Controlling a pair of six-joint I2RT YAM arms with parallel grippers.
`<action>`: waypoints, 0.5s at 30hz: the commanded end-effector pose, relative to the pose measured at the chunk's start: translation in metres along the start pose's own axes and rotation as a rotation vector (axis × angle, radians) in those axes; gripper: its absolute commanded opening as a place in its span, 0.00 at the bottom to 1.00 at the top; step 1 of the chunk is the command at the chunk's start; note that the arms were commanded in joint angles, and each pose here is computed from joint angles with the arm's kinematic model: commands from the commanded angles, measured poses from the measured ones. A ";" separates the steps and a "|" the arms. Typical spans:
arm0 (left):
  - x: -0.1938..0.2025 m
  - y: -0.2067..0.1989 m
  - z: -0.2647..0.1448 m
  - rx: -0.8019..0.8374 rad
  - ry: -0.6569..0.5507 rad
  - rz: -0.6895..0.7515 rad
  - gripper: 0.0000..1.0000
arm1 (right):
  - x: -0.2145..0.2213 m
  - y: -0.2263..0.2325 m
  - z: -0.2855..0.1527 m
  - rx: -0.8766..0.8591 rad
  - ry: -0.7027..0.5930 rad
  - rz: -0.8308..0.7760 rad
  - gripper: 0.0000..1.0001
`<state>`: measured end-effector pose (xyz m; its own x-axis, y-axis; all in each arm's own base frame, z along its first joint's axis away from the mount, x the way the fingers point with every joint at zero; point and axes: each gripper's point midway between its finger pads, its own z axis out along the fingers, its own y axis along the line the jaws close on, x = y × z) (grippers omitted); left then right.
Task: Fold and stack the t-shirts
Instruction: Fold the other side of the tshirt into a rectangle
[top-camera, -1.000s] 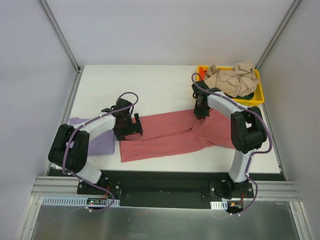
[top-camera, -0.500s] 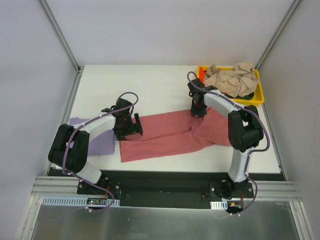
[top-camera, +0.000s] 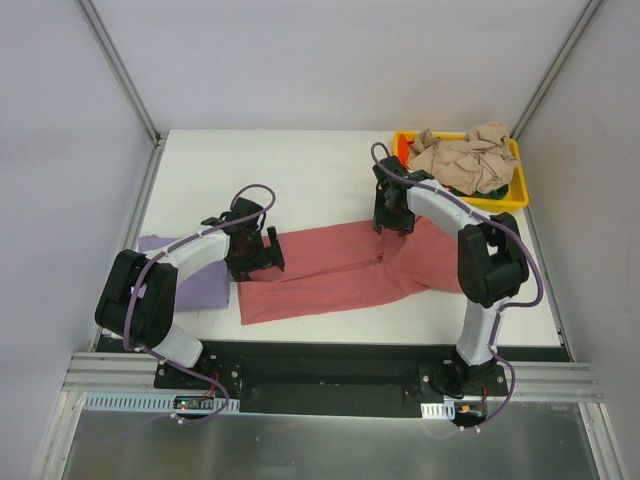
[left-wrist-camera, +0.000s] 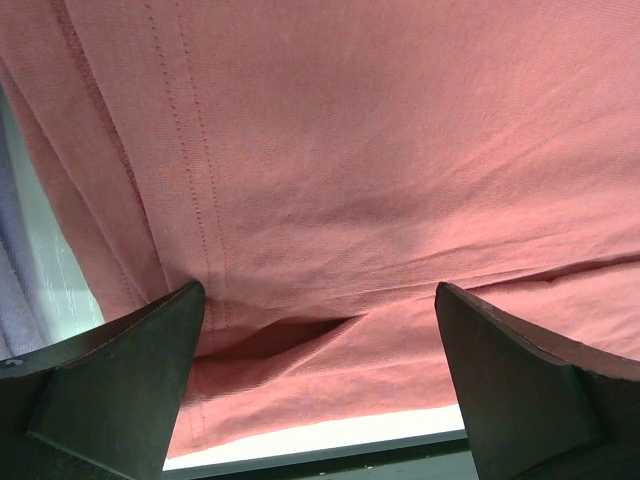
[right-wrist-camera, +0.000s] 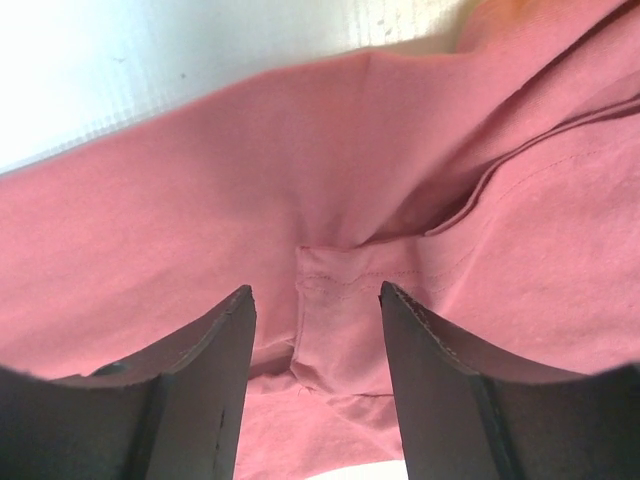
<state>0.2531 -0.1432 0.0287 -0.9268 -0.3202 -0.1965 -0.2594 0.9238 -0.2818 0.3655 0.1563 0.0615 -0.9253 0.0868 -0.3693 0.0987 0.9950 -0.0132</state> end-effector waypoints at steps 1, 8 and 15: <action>0.002 0.010 -0.002 -0.027 0.001 -0.009 0.99 | -0.008 0.004 -0.013 0.040 -0.037 -0.048 0.53; 0.003 0.010 -0.002 -0.025 0.005 -0.010 0.99 | -0.012 0.002 0.004 0.137 -0.033 -0.107 0.45; 0.003 0.010 -0.001 -0.027 0.009 -0.010 0.99 | -0.011 -0.005 0.019 0.215 -0.008 -0.124 0.34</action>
<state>0.2531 -0.1433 0.0288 -0.9268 -0.3201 -0.1963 -0.2593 0.9237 -0.2820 0.3788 0.1613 0.0422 -0.9332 -0.0197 -0.3588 0.0467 0.9833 -0.1756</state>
